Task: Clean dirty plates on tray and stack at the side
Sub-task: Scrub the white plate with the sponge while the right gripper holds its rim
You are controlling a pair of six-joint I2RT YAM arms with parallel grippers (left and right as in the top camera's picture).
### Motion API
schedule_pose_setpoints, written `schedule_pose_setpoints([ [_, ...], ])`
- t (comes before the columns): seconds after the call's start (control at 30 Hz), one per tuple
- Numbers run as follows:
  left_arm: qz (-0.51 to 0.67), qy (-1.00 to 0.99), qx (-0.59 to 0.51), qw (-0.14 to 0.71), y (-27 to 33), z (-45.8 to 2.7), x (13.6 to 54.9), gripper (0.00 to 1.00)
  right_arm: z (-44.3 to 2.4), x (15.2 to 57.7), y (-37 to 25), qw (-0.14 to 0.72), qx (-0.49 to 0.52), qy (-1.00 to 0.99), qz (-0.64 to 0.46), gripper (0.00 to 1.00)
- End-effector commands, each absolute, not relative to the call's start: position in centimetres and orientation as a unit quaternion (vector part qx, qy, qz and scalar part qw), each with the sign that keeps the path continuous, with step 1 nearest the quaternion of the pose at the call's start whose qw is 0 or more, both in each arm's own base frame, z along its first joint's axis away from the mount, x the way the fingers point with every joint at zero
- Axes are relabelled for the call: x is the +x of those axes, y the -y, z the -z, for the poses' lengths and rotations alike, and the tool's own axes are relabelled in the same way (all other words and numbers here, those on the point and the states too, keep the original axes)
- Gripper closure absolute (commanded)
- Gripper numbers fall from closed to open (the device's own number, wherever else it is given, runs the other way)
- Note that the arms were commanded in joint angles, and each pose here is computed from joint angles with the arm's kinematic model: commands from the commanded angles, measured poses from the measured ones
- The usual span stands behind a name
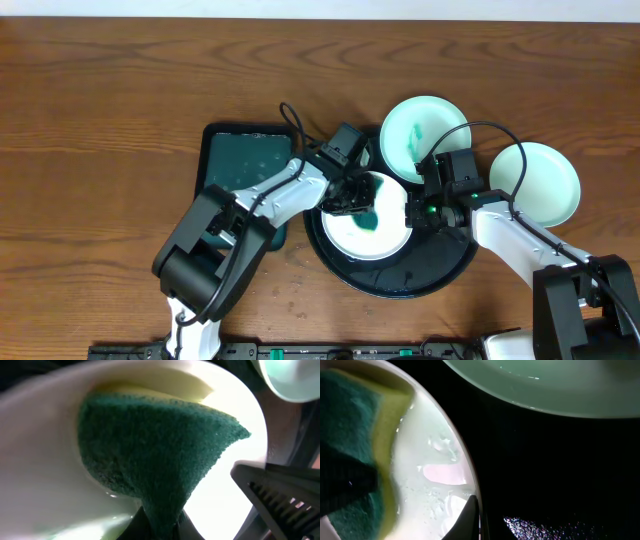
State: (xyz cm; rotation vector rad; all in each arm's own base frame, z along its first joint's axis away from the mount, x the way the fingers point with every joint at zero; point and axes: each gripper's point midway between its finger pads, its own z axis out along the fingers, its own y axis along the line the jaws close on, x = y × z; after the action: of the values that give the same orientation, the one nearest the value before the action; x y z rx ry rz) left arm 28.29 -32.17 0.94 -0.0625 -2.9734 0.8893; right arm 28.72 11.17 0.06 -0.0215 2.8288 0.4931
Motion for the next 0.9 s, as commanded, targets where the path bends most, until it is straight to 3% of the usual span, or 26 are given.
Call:
schedule_pose_setpoints([
  [0.0, -0.287, 0.947, -0.069, 0.123, 34.3, 2.2, 21.4, 0.92, 1.6, 27.2, -10.8, 0.102, -0.002, -0.983, -0.153, 0.99],
  [0.23, -0.298, 0.940, -0.078, 0.149, 34.9, 1.8, 19.9, 0.93, 1.6, 27.2, -10.8, 0.102, -0.002, -0.983, -0.153, 0.99],
  [0.4, -0.255, 0.957, -0.060, 0.127, 33.1, 2.4, 21.0, 0.93, 1.6, 27.2, -10.8, 0.102, -0.003, -0.983, -0.153, 0.99],
  [0.63, -0.039, 0.999, -0.008, 0.000, 24.4, 1.8, 25.3, 0.93, 1.6, 27.2, -10.8, 0.103, -0.003, -0.983, -0.153, 0.99],
  [0.87, 0.035, 0.997, -0.010, -0.072, 20.2, 0.4, 28.9, 0.93, 1.6, 27.2, -10.8, 0.102, -0.002, -0.983, -0.153, 0.99],
])
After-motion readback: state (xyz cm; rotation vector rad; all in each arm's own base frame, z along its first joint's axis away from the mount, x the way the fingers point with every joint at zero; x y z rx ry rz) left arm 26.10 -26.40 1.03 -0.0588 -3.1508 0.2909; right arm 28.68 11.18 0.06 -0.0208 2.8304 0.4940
